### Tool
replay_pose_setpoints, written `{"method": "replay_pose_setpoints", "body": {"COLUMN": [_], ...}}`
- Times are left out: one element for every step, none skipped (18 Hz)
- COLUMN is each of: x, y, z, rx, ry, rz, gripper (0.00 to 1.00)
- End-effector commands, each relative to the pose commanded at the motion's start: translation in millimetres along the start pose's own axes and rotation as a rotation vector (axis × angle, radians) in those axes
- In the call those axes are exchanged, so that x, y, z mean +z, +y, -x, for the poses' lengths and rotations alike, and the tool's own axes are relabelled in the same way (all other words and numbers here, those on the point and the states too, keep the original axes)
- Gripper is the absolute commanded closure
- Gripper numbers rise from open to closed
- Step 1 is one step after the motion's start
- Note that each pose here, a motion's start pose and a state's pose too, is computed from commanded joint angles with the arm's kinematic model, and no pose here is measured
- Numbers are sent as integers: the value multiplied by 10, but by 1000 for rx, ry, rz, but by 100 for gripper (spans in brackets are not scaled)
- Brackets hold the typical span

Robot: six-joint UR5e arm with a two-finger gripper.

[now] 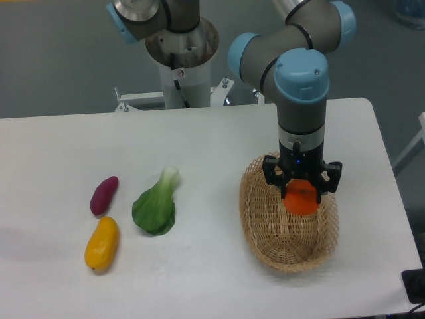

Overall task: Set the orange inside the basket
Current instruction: 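Lower the gripper holding the orange into the wicker basket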

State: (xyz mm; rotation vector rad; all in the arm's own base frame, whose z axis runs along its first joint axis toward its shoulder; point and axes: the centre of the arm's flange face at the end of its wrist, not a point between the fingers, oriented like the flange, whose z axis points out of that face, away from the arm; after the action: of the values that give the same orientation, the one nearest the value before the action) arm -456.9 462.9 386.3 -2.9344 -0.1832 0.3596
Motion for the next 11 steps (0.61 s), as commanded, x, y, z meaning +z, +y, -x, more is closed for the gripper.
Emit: {"method": "replay_pose_setpoints", "body": {"x": [19, 32, 39, 59, 87, 131, 156, 200, 232, 238, 282], "y": [9, 16, 19, 41, 72, 94, 107, 132, 174, 216, 258], "z": [-11, -19, -22, -18, -25, -48, -64, -91, -119, -139, -159], "rx": [0, 0, 0, -3, -6, -4, 3, 20, 34, 45, 56], "ry": [3, 6, 7, 10, 14, 16, 21, 29, 33, 36, 44], "rz": [3, 5, 6, 10, 14, 18, 22, 30, 40, 43, 50], "gripper": [33, 33, 33, 33, 33, 33, 33, 33, 33, 33, 33]}}
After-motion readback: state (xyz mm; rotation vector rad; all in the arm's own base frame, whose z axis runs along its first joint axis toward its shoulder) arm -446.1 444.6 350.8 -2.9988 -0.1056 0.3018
